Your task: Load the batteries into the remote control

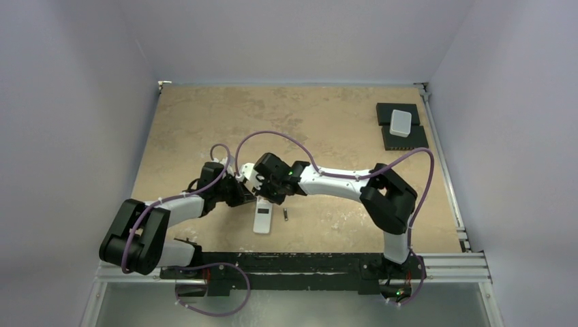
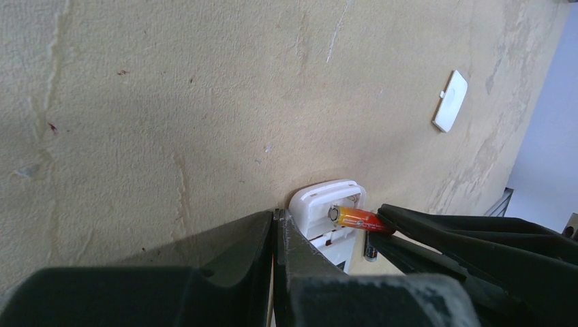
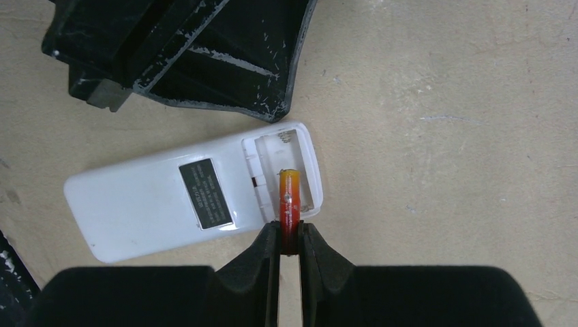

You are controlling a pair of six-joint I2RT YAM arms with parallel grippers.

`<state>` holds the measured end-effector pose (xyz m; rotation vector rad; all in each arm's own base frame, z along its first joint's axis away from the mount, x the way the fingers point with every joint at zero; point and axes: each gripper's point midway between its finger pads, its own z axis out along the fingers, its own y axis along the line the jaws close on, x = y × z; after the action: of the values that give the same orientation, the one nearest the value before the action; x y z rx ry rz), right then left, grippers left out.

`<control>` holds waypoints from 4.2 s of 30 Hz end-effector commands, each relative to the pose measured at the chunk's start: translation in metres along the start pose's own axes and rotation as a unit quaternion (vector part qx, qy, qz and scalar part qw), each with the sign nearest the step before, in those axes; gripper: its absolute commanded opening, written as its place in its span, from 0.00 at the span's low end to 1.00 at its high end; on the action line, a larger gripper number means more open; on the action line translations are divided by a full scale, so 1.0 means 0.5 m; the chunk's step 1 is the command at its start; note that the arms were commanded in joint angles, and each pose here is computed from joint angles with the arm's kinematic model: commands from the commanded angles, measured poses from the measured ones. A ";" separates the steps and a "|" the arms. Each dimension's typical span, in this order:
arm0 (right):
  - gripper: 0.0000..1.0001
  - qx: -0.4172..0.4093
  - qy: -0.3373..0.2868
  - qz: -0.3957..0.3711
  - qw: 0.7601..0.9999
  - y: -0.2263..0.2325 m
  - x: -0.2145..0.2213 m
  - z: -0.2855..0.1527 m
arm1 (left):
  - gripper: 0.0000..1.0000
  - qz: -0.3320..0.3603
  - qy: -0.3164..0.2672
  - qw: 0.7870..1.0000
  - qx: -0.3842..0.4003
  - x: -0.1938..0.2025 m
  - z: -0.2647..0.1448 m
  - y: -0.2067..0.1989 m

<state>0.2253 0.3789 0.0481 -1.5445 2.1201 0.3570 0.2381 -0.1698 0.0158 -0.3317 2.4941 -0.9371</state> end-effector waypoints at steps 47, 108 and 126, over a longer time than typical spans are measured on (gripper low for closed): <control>0.09 -0.010 -0.020 -0.015 1.000 0.002 -0.051 0.014 | 0.03 0.021 -0.007 1.000 0.019 -0.023 0.006 -0.025; 0.35 0.029 -0.084 0.084 0.993 -0.012 -0.099 -0.061 | 0.02 0.020 -0.004 1.000 0.018 -0.020 0.005 -0.023; 0.38 0.046 -0.154 0.370 0.915 0.004 -0.067 -0.093 | 0.02 0.020 -0.003 1.000 0.023 -0.016 0.005 -0.024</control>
<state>0.2189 0.3699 0.0892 -0.7377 2.3416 0.5502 0.2395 -0.1722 0.0159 -0.3276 2.5012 -0.9504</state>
